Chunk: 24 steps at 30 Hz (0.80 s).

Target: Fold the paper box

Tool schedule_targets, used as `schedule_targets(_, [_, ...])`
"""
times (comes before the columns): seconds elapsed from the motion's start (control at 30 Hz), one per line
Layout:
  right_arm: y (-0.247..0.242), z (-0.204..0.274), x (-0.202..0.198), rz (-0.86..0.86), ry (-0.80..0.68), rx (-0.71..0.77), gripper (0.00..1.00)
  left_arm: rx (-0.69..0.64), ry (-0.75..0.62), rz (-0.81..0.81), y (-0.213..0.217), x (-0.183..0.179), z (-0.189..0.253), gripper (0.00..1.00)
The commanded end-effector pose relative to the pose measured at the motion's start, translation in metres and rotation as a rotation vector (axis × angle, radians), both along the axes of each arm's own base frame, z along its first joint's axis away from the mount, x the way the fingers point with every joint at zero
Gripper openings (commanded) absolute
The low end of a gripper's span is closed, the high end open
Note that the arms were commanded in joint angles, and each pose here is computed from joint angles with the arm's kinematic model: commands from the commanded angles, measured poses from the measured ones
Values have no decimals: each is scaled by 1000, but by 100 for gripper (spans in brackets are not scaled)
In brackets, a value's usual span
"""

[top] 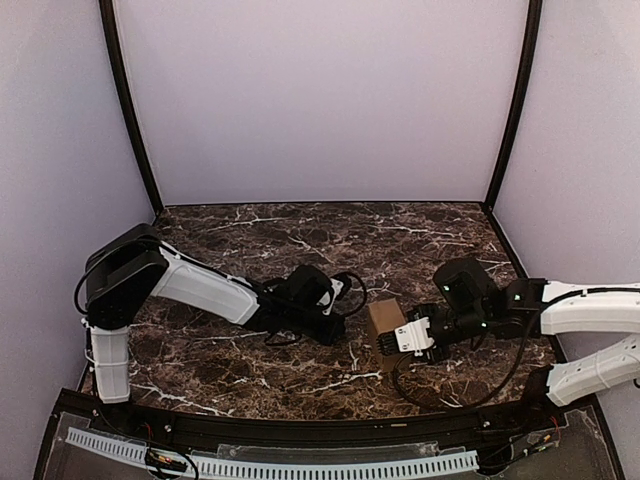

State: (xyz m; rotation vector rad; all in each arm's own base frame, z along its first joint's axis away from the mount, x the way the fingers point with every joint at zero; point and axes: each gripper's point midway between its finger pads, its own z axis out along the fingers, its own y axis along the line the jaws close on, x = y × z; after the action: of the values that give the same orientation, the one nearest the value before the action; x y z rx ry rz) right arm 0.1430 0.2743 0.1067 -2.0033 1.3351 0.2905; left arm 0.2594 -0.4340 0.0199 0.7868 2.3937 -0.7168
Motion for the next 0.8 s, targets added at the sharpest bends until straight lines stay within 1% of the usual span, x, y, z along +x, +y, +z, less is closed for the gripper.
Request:
schedule_targets(0.0, [-43, -53, -16, -41, 121, -269, 4, 214, 73, 24, 52, -24, -39, 1])
schedule_targets(0.03, [-40, -50, -16, -35, 126, -265, 5, 212, 74, 30, 54, -25, -37, 1])
schedule_targets(0.1, [-32, -48, -17, -17, 138, -267, 5, 178, 29, 68, 56, -18, -21, 1])
schedule_targets(0.13, [-29, -48, -18, -7, 141, -274, 5, 182, 22, 91, 62, -18, -21, 1])
schedule_targets(0.17, [-26, -49, -21, 8, 141, -285, 6, 144, -4, 103, 61, -15, -6, 1])
schedule_targets(0.2, [-22, -51, -22, 22, 138, -297, 6, 147, -18, 119, 67, -15, -4, 1])
schedule_targets(0.23, [-17, -53, -25, 41, 136, -310, 6, 115, -46, 126, 68, -14, 11, 1])
schedule_targets(0.27, [-12, -55, -28, 62, 132, -323, 6, 114, -80, 140, 72, -9, 20, 1])
schedule_targets(0.3, [-6, -58, -31, 82, 133, -336, 6, 80, -124, 153, 74, -6, 44, 1])
schedule_targets(0.33, [0, -61, -35, 105, 134, -349, 6, 91, -180, 177, 82, 0, 55, 1])
schedule_targets(0.37, [7, -64, -37, 124, 135, -364, 6, 58, -236, 200, 87, 5, 83, 3])
schedule_targets(0.4, [14, -69, -40, 142, 136, -383, 6, 75, -304, 237, 99, 12, 98, 4])
schedule_targets(0.43, [23, -70, -40, 156, 130, -390, 6, 38, -357, 263, 107, 14, 128, 7])
schedule_targets(0.47, [31, -71, -40, 165, 129, -397, 6, 51, -415, 300, 119, 22, 143, 9])
schedule_targets(0.5, [37, -71, -42, 172, 138, -399, 6, 20, -458, 329, 129, 23, 169, 15])
schedule_targets(0.53, [49, -61, -41, 174, 146, -368, 6, 32, -501, 366, 141, 29, 182, 20])
schedule_targets(0.57, [57, -49, -41, 181, 151, -338, 6, 16, -528, 384, 149, 29, 200, 29])
schedule_targets(0.6, [64, -35, -40, 184, 148, -304, 6, 38, -554, 403, 158, 32, 207, 34])
schedule_targets(0.63, [69, -19, -40, 188, 142, -272, 8, 41, -569, 409, 163, 33, 217, 43])
schedule_targets(0.67, [71, -3, -38, 187, 135, -244, 11, 62, -586, 407, 167, 35, 220, 48])
schedule_targets(0.7, [71, 14, -35, 181, 129, -217, 14, 80, -588, 401, 169, 36, 224, 56])
schedule_targets(0.73, [70, 34, -30, 171, 118, -170, 17, 103, -594, 396, 171, 39, 225, 59])
schedule_targets(0.77, [68, 50, -22, 147, 114, -124, 21, 127, -585, 385, 170, 41, 226, 66])
